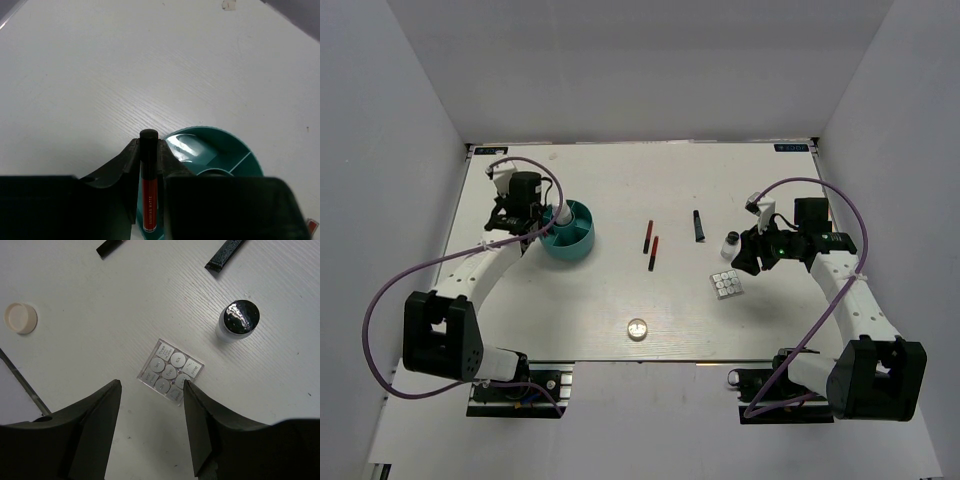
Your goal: Organize the makeup
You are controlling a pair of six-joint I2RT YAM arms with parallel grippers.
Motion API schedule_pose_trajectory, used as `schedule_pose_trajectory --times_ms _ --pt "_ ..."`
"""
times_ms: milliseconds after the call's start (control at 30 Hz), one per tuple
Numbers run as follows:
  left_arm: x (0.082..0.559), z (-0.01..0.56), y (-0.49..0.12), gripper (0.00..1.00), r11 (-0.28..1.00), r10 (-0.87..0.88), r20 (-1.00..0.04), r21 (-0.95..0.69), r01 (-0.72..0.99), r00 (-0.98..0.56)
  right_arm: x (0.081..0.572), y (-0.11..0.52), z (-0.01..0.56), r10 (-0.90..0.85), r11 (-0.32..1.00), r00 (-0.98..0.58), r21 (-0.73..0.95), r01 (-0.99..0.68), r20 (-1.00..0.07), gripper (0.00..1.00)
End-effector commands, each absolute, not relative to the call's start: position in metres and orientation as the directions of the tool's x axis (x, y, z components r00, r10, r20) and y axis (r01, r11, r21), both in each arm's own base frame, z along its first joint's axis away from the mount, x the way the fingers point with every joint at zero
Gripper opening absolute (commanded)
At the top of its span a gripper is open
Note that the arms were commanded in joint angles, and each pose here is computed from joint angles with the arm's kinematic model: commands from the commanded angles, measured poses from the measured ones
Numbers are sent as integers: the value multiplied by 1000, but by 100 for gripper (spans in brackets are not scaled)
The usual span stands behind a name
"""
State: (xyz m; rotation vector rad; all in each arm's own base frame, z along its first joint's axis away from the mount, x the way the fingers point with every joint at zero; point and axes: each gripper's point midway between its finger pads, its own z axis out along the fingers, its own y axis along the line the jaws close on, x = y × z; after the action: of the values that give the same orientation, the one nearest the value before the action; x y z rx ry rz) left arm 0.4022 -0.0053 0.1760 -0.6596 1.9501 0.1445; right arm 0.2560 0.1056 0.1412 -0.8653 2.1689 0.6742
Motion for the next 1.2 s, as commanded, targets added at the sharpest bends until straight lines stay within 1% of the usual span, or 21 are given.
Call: schedule_pose_trajectory --times_ms 0,367,533,600,667,700,767,800,900,1033,1167 --pt "404 186 -6 6 835 -412 -873 -246 -492 -261 261 105 144 -385 637 -516 184 -748 -765 59" --pt "403 176 -13 8 841 -432 -863 -280 -464 -261 260 105 144 -386 637 -516 184 -749 -765 59" --pt "395 165 -20 13 843 -447 -845 -289 -454 -292 261 104 144 -382 640 -516 183 -746 -766 59" --pt "390 157 -20 19 839 -455 -837 -288 -462 -303 261 104 145 -382 639 -513 182 -747 -769 59" --pt "388 156 -21 23 839 -460 -834 -295 -458 -305 260 105 145 -384 638 -514 182 -748 -767 59" --pt "387 155 -21 28 837 -463 -832 -298 -460 -304 260 104 145 -382 640 -515 182 -746 -767 59" --pt "386 155 -21 31 837 -465 -830 -300 -458 -307 260 105 145 -382 638 -514 183 -748 -768 59" --pt "386 156 -23 34 837 -469 -828 -306 -454 -307 259 105 145 -383 638 -515 184 -748 -767 59" --pt "384 155 -27 38 844 -464 -825 -302 -444 -321 260 105 146 -381 637 -513 183 -748 -769 59" --pt "382 157 -27 50 843 -468 -823 -306 -443 -322 260 105 147 -379 635 -510 184 -750 -772 61" --pt "380 166 -25 52 836 -474 -826 -314 -449 -304 259 106 148 -381 633 -506 180 -753 -774 62"
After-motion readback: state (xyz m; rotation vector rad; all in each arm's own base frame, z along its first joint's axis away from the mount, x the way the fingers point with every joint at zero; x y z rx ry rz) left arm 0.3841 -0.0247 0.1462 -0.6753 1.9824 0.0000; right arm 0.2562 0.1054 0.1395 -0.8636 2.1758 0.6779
